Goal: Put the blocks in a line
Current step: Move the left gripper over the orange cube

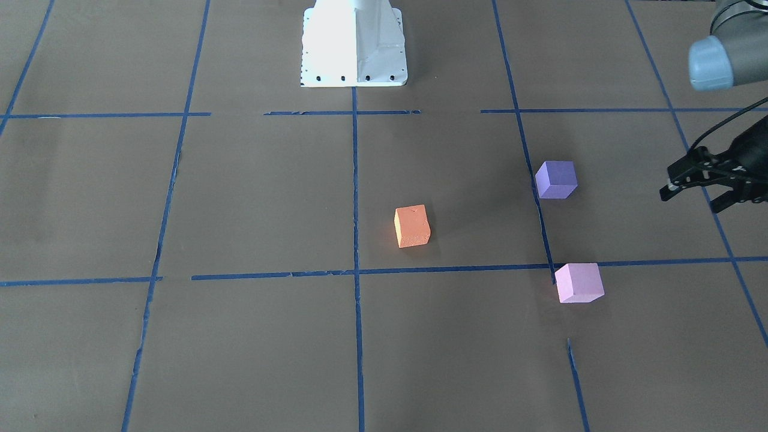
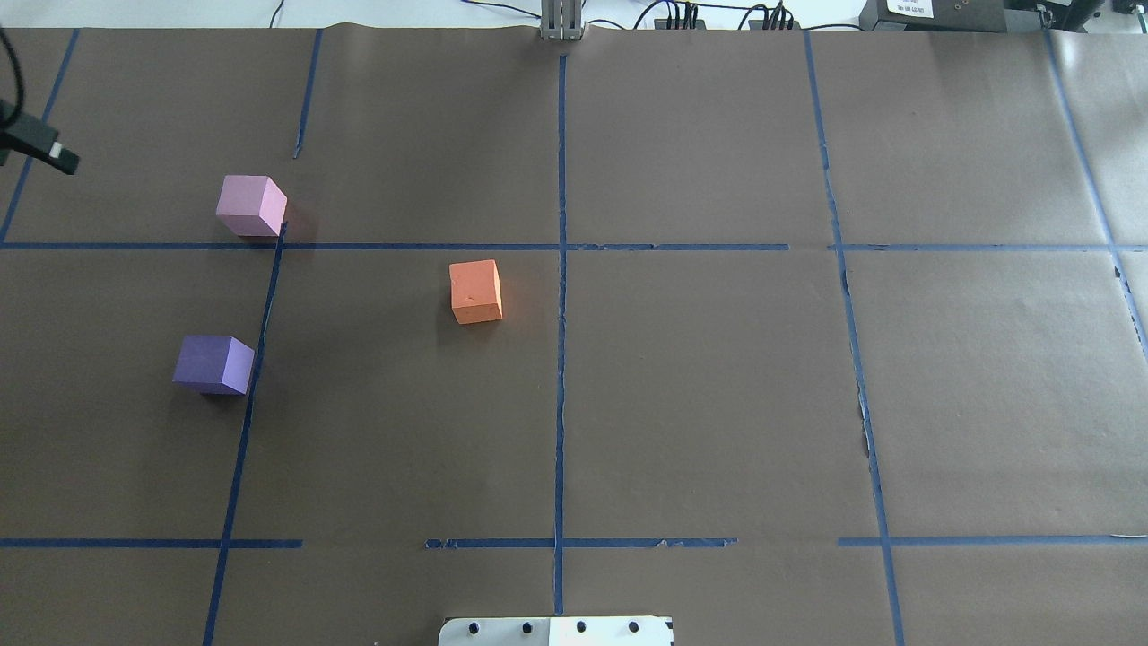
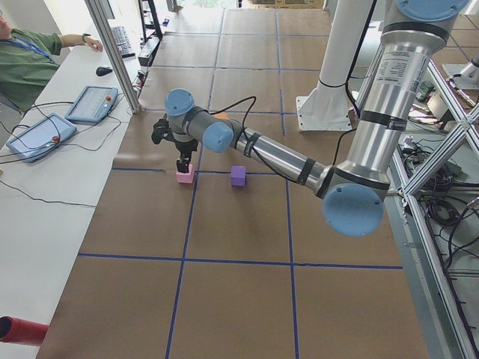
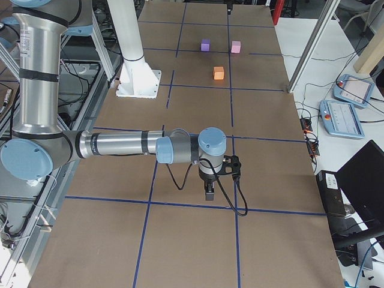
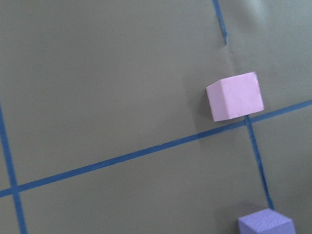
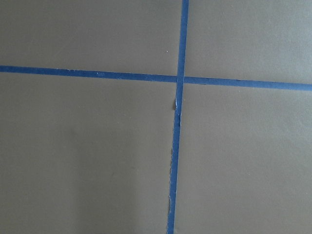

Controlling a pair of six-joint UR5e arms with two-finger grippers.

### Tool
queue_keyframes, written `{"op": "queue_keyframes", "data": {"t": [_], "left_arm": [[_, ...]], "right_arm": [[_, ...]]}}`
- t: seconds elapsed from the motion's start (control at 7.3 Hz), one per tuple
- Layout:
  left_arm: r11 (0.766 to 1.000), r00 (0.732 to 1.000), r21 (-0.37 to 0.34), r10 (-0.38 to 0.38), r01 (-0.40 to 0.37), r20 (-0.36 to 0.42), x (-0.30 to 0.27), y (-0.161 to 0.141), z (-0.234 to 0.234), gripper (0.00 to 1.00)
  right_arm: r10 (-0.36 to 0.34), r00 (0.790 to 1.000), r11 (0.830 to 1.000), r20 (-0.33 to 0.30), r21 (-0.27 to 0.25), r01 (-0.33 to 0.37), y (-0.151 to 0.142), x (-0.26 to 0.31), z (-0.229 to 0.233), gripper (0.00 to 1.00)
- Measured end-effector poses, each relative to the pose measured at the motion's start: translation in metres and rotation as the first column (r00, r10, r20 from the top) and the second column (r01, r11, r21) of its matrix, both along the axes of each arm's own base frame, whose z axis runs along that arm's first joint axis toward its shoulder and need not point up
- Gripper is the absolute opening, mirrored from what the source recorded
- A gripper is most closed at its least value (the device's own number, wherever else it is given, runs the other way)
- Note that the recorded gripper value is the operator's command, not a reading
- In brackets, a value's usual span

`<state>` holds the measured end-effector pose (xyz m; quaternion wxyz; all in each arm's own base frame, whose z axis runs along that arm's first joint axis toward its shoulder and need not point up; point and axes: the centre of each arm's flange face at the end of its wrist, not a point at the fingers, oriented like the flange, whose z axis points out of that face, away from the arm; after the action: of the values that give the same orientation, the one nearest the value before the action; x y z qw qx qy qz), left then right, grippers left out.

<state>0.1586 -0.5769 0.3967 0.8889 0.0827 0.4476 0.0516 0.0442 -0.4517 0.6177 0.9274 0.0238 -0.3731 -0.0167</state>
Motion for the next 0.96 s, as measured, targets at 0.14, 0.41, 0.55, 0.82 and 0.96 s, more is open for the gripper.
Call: {"op": "queue_keyframes", "data": {"t": [0.14,0.41,0.55,0.82,0.96], "left_arm": [[0.999,1.0,-0.047,-0.022,0.022,-0.004,0.054,0.001,-0.033,1.0],[0.99,0.998,-0.127,-0.063,0.062,-0.009,0.159,0.02,-0.092,1.0],[0.986,0.997,-0.151,-0.075,0.071,-0.021,0.2,0.03,-0.121,1.0],[0.964,0.988,-0.225,-0.153,0.144,-0.023,0.26,0.032,-0.165,1.0],[0.949,0.98,-0.252,-0.197,0.187,-0.015,0.288,0.035,-0.175,1.0]], "right_arm": [[0.0,1.0,1.0,0.0,0.0,0.0,0.0,0.0,0.0,1.0],[0.0,1.0,1.0,0.0,0.0,0.0,0.0,0.0,0.0,1.0],[0.0,1.0,1.0,0.0,0.0,0.0,0.0,0.0,0.0,1.0],[0.0,1.0,1.0,0.0,0.0,0.0,0.0,0.0,0.0,1.0],[0.0,1.0,1.0,0.0,0.0,0.0,0.0,0.0,0.0,1.0]]}}
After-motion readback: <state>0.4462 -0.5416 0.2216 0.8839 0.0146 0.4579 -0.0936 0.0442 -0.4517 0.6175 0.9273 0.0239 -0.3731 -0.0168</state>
